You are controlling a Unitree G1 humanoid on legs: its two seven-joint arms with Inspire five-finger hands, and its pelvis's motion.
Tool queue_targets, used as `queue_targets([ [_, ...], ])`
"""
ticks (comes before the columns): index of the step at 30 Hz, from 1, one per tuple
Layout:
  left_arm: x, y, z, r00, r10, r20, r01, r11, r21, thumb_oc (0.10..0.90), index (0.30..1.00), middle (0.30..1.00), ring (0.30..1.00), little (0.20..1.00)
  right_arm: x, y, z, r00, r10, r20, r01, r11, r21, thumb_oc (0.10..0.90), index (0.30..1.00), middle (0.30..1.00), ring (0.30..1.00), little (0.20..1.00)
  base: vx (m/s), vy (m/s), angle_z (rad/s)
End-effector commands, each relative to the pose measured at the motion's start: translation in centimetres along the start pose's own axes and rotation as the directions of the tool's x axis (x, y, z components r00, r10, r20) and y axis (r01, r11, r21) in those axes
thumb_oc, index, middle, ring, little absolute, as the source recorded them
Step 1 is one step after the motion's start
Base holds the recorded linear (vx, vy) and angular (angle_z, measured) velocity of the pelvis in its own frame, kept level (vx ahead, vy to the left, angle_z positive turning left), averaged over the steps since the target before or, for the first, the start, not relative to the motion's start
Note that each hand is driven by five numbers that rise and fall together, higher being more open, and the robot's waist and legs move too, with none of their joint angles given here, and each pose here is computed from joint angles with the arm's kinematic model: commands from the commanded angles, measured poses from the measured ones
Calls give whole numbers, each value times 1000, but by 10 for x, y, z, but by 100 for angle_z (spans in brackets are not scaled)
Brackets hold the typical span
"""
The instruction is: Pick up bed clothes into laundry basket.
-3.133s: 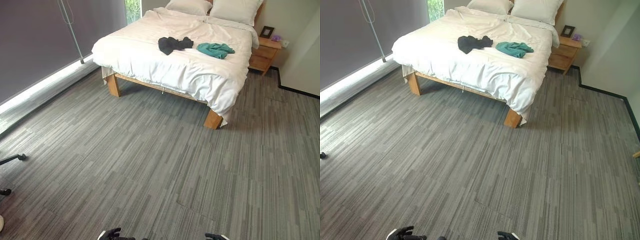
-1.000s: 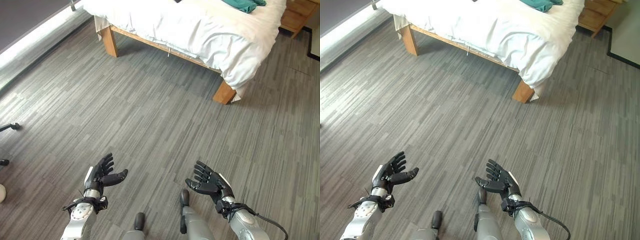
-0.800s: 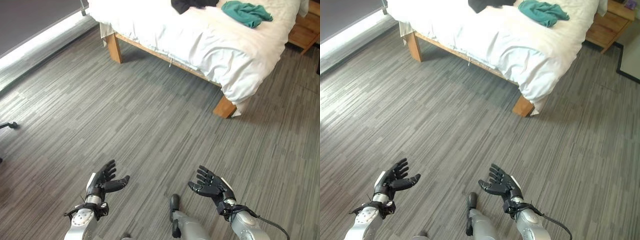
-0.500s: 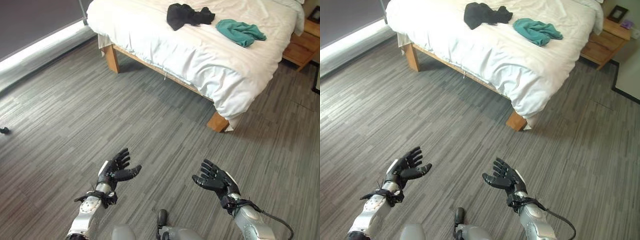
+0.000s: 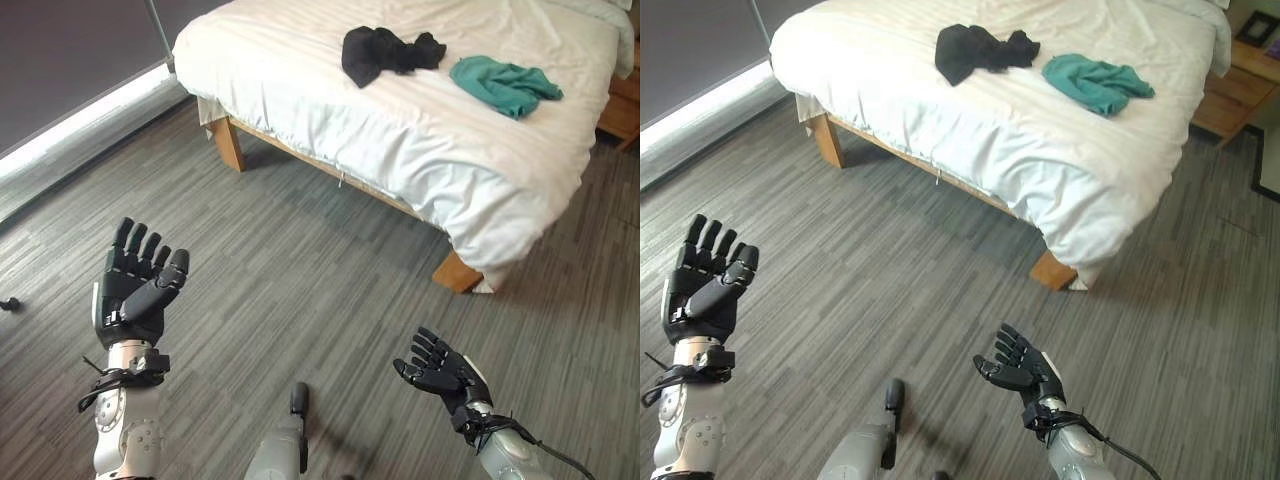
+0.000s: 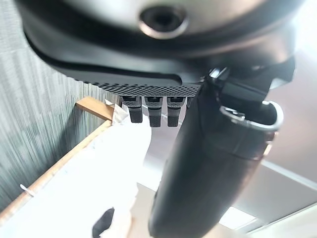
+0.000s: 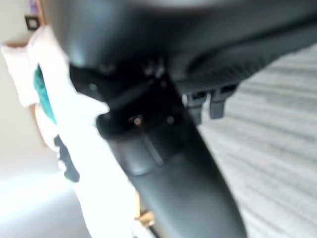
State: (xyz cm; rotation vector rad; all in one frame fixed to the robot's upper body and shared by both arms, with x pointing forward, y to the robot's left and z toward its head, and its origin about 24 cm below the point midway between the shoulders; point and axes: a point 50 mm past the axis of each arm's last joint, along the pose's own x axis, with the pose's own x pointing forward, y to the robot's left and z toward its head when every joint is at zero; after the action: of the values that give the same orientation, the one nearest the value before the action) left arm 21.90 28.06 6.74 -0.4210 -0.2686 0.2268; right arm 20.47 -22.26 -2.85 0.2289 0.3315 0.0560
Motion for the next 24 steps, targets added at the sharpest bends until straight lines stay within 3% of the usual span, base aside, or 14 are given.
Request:
queue_targets([
  [1, 12, -28, 27, 976, -200, 82, 187, 972, 142, 800, 900, 900, 900, 900, 19, 34, 53, 953, 163, 255, -160, 987, -34, 800, 900, 900, 900, 900, 436, 164, -34],
  [6, 16, -43, 21, 963, -269, 22, 259, 946, 194, 800, 900, 900, 900, 900, 20, 45, 55, 947, 200, 252, -189, 980, -69, 800, 900, 900, 900, 900, 397, 231, 10],
  [11, 10, -36, 18, 964, -267, -21, 266, 945, 192, 800, 900, 900, 900, 900, 13, 36, 66, 941, 197, 275, -165, 977, -134, 800, 900, 900, 900, 900, 396, 20, -23],
  [15, 21, -36, 26, 963, -268, -6, 253, 900, 356, 800, 900, 900, 900, 900, 3, 14, 90, 924, 128, 359, -75, 985, -158, 800, 900, 900, 900, 900, 394, -129, 3],
  [18, 27, -32, 33, 972, -233, 29, 201, 888, 414, 800, 900, 900, 900, 900, -14, -13, 101, 896, -13, 443, 64, 993, -100, 800, 900, 900, 900, 900, 549, -230, 11],
  [21, 28, -28, 26, 986, -167, 19, 141, 888, 438, 800, 900, 900, 900, 900, -19, -20, 101, 892, -57, 448, 103, 992, -79, 800, 900, 900, 900, 900, 498, -323, 25],
  [24, 17, -28, 9, 993, -115, -25, 116, 928, 354, 800, 900, 900, 900, 900, -12, -22, 96, 890, -113, 443, 150, 988, -48, 800, 900, 900, 900, 900, 352, -393, 19],
])
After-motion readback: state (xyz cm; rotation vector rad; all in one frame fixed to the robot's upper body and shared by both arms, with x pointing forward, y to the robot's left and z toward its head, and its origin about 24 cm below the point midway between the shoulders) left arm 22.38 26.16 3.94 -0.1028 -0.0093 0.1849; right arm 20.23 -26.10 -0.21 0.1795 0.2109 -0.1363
